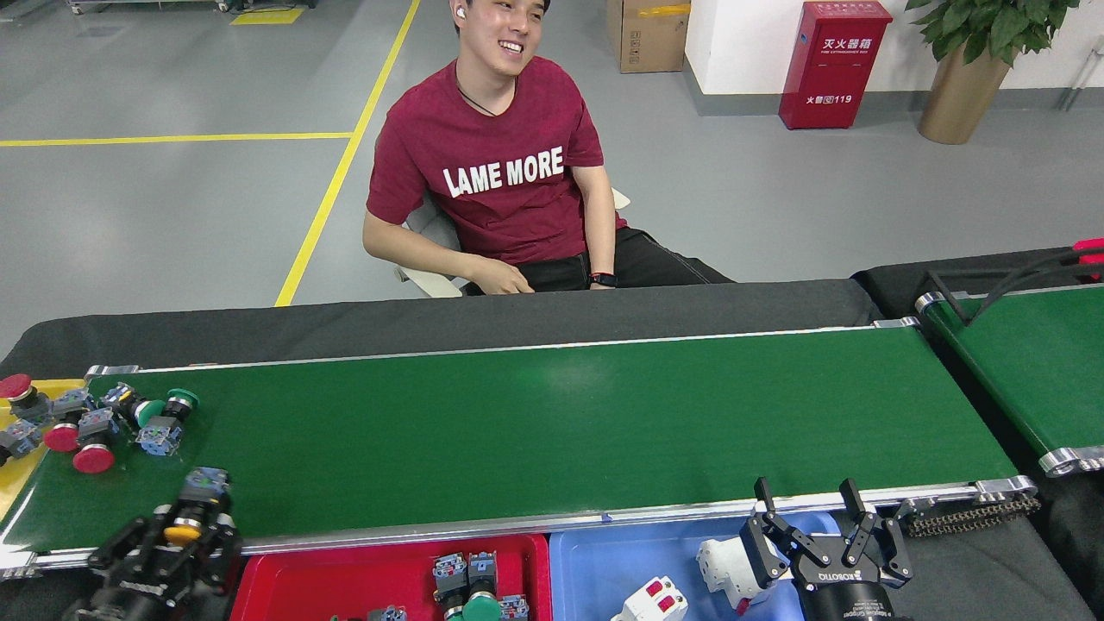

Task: Pick switch part from conveyor to tray

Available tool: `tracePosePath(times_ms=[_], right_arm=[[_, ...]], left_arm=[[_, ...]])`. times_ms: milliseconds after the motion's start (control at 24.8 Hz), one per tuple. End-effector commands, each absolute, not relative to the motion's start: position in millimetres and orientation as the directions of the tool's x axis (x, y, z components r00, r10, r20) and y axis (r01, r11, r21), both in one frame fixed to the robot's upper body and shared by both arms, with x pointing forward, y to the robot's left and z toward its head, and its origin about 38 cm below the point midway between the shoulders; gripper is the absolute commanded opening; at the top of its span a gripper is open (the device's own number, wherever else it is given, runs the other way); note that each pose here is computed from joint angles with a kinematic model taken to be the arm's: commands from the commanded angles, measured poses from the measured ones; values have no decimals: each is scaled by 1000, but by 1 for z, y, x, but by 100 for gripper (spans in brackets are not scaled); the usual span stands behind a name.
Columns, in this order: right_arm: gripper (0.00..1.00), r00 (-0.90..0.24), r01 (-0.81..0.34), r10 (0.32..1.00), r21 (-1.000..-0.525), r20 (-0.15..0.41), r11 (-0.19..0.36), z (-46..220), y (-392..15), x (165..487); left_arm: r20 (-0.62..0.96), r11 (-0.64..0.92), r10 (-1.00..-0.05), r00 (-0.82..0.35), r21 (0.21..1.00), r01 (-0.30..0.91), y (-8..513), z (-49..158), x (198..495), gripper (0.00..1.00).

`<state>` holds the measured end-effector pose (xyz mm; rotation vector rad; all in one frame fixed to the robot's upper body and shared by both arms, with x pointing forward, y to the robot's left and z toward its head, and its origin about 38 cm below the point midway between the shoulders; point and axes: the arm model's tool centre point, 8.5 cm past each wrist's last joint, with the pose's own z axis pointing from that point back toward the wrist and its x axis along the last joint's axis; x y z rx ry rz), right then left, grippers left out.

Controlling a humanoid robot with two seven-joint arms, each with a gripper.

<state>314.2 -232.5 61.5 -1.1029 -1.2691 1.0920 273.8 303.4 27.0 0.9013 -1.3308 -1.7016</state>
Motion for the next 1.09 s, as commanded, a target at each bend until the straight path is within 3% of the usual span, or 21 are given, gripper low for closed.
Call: tracePosePath(times_ms=[0, 81, 161, 322, 524, 685, 766, 1048], right_arm=[[98, 5, 27, 988, -988, 153, 153, 68, -231, 317], [99, 5, 27, 988, -988, 153, 153, 68, -231, 317], [99, 4, 28, 988, -988, 153, 153, 69, -231, 317], [99, 4, 30, 988, -988, 153, 153, 69, -231, 317], [99, 2, 29, 988, -988, 152, 152, 69, -231, 317], [99, 4, 31, 988, -988, 152, 152, 70, -231, 317], [99, 2, 31, 989, -988, 150, 150, 70, -232, 317], [99, 4, 29, 989, -988, 150, 150, 69, -232, 317]], left_arm=[[-44, -150, -816, -576, 979, 137, 271, 29, 267, 35], [-21, -134, -786, -617, 981, 137, 249, 28, 262, 52], [-9, -104, -797, -604, 987, 123, 239, 32, 260, 100], [-14, -87, -822, -569, 991, 102, 244, 39, 262, 100], [-56, -93, -923, -382, 993, 79, 295, 49, 268, 100], [-99, -105, -991, -85, 992, 68, 348, 57, 274, 100], [-106, -106, -994, 2, 992, 72, 365, 57, 272, 100], [-124, -120, -992, 38, 989, 89, 384, 56, 268, 100]])
